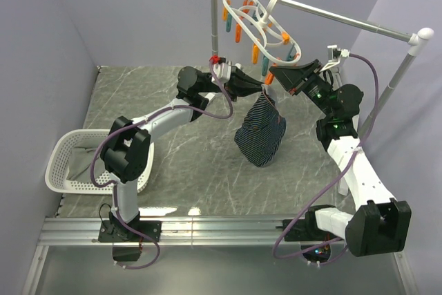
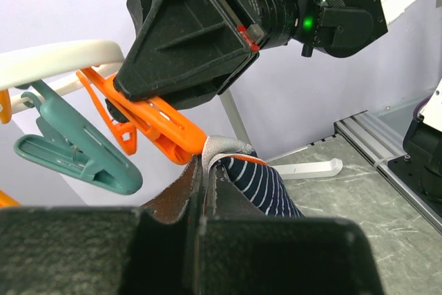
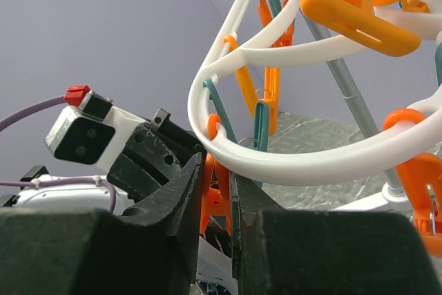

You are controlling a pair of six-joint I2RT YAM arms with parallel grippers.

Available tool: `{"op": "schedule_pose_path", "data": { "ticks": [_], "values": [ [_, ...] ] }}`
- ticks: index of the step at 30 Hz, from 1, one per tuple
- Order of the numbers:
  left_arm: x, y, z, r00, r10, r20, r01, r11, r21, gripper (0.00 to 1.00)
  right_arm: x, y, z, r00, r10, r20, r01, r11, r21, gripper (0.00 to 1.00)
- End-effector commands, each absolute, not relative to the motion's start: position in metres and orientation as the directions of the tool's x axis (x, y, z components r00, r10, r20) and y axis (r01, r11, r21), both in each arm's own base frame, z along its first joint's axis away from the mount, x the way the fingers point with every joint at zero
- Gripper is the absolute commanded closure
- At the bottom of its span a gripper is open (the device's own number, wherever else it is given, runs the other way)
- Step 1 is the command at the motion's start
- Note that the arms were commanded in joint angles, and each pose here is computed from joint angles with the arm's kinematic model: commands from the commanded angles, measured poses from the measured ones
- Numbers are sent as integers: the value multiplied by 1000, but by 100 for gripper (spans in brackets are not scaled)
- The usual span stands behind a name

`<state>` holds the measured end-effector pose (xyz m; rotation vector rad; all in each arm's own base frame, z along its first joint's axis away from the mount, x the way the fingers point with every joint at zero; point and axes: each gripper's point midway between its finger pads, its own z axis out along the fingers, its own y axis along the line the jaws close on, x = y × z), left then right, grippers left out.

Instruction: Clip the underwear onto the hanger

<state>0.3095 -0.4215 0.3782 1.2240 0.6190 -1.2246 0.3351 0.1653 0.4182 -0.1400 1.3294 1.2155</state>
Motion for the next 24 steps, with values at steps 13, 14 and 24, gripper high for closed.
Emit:
{"op": "schedule_pose_path", "data": {
  "ticks": [13, 14, 24],
  "values": [
    [299, -416, 380, 309, -375, -874, 913, -141, 383, 100, 323, 173, 440, -207, 578, -789, -786, 382, 486, 100],
    [300, -416, 380, 309, -375, -874, 914, -137, 382, 100, 322, 173, 440, -204, 578, -790, -787, 383, 484, 100],
    [310, -421, 392, 309, -391, -867, 919, -113, 378, 100, 319, 174, 435, -216, 567, -795, -788, 379, 484, 100]
  ]
}}
